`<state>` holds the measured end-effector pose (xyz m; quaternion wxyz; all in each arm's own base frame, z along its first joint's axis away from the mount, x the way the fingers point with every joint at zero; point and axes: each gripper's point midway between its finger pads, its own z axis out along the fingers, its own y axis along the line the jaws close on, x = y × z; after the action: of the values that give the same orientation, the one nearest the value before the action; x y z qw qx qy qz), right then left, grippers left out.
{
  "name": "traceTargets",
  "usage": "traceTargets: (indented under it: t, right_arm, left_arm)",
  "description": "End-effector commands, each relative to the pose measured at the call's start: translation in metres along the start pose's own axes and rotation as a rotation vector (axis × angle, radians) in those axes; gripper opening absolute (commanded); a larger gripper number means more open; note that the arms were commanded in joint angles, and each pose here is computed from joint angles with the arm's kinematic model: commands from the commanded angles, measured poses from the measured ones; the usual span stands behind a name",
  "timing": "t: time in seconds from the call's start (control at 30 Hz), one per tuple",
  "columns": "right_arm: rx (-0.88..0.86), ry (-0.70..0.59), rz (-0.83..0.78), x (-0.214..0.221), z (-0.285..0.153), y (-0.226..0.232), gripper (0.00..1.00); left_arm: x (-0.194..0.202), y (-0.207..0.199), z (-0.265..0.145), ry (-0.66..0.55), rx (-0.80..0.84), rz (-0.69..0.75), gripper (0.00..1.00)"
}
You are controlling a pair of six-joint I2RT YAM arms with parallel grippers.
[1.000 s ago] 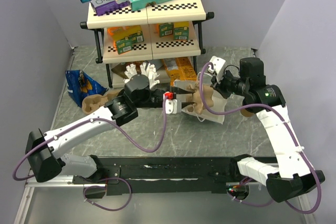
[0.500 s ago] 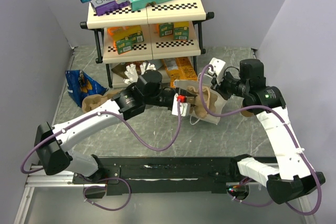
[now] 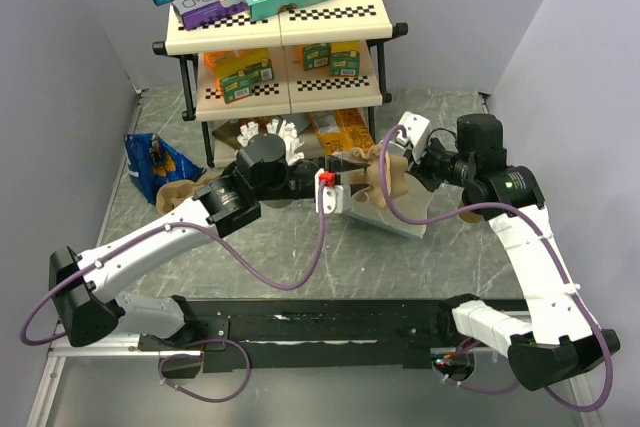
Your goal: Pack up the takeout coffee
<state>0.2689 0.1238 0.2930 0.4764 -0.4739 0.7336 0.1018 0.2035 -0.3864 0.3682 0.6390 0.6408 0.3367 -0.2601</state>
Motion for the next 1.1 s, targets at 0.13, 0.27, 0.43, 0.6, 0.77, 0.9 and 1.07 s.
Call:
traceTargets:
  t: [0.13,0.27,0.43,0.6,0.77,0.9,1.07]
  right_arm:
    - [0.015,-0.066,-0.042,-0.02,-0.008,-0.002,0.0]
    - [0.021,-0.07,-0.036,-0.021,-0.009,-0.003,0.0]
    - [0.02,-0.076,-0.032,-0.023,-0.009,-0.003,0.0]
    - [0.034,-0.067,-0.022,-0.023,-0.008,-0.007,0.0]
    - [0.035,-0.065,-0.025,-0.023,-0.006,-0.009,0.0]
    - [0.017,-0.068,-0.045,-0.025,-0.006,-0.008,0.0]
    - [-0.002,-0.066,-0.083,-0.026,-0.006,-0.004,0.0]
  left_arm:
    - [0.001,0.029,0.01,-0.008,-0.071,-0.112,0.01]
    - [0.016,0.019,0.015,0.007,-0.002,-0.129,0.01]
    - [0.027,0.005,0.015,0.014,0.07,-0.14,0.01]
    - [0.034,-0.009,0.008,0.033,0.122,-0.085,0.01]
    - [0.043,-0.021,-0.001,0.066,0.159,-0.012,0.01]
    - [0.046,-0.026,0.0,0.124,0.222,0.047,0.01]
    - [0.059,-0.039,0.01,0.198,0.368,0.05,0.01]
